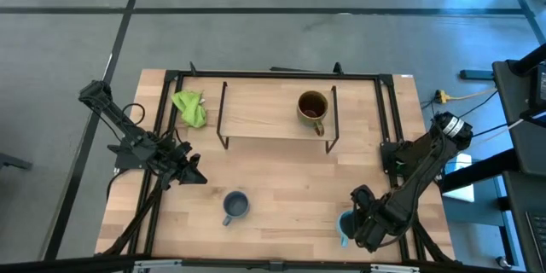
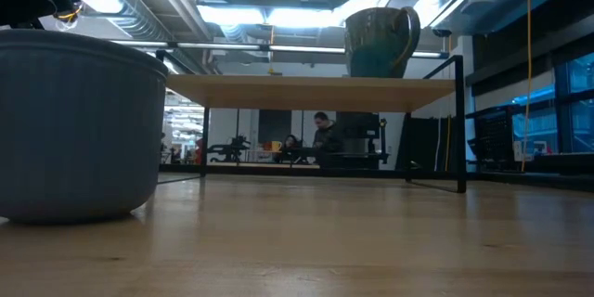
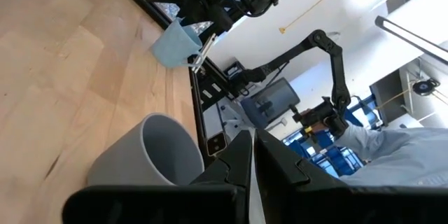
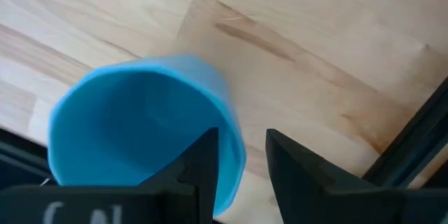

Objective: Stack small to large cups/mugs on shelf
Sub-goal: Put the blue mug on the shelf

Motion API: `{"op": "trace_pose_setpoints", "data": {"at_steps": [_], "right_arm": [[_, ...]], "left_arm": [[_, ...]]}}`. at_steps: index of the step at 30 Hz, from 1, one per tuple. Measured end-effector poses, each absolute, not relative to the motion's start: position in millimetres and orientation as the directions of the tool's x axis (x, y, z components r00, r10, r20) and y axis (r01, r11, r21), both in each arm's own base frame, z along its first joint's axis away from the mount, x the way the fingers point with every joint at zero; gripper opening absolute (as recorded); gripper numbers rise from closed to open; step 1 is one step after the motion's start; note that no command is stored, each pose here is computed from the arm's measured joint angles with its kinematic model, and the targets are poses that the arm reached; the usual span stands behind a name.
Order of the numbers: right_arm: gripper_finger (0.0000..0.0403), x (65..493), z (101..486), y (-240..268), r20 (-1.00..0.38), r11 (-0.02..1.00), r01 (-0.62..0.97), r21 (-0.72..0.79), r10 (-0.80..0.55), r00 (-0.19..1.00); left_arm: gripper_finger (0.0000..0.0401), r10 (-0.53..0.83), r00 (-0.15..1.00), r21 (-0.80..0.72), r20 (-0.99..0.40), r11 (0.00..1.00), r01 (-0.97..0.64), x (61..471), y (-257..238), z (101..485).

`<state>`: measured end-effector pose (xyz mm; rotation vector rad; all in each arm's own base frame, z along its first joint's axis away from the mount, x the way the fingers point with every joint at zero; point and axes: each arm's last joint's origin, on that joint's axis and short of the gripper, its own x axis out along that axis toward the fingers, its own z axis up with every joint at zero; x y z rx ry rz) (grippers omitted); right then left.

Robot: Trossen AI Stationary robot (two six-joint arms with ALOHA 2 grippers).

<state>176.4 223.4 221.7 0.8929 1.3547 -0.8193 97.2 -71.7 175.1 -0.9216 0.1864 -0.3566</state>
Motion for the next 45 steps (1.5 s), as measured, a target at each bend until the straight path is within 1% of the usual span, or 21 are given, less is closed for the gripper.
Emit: {"op": "trace_pose_setpoints", "data": {"at_steps": [7,13,16,22,26,30,32,37,43,45], "right_arm": [[0.012,179,204,227,-0.99,0.44,0.888,0.133,0.105,0.096],[0.0112,178,203,227,-0.991,0.441,0.889,0.125,0.099,0.09],[0.0089,178,202,226,-0.991,0.442,0.888,0.123,0.098,0.088],[0.0024,178,203,226,-0.991,0.442,0.889,0.122,0.102,0.085],[0.0022,178,202,226,-0.991,0.457,0.881,0.121,0.102,0.083],[0.0044,181,205,225,-0.991,0.466,0.876,0.121,0.104,0.081],[0.0048,185,208,225,-0.989,0.479,0.868,0.135,0.116,0.09],[0.0022,198,219,220,-0.985,0.514,0.842,0.165,0.127,0.116],[0.0022,218,237,212,-0.974,0.55,0.805,0.223,0.159,0.161],[0.003,226,244,208,-0.969,0.562,0.79,0.245,0.166,0.182]], "left_arm": [[0.0014,-0.373,0.928,-0.804,-0.006,0.553,0.218,97,-72,175],[0.0014,-0.373,0.928,-0.804,-0.006,0.553,0.218,97,-72,175],[0.0014,-0.373,0.928,-0.804,-0.006,0.553,0.218,97,-72,175],[0.0014,-0.372,0.928,-0.804,-0.006,0.553,0.217,97,-71,175],[0.0014,-0.366,0.931,-0.804,-0.006,0.555,0.213,97,-71,175],[0.0014,-0.348,0.937,-0.804,-0.006,0.559,0.203,98,-71,175],[0.0014,-0.339,0.941,-0.804,-0.006,0.561,0.197,98,-71,175],[0.0014,-0.329,0.944,-0.804,-0.005,0.563,0.192,98,-70,175],[0.0014,-0.328,0.945,-0.804,-0.005,0.564,0.191,98,-70,175],[0.0014,-0.324,0.946,-0.803,-0.005,0.565,0.189,98,-70,175]]}}
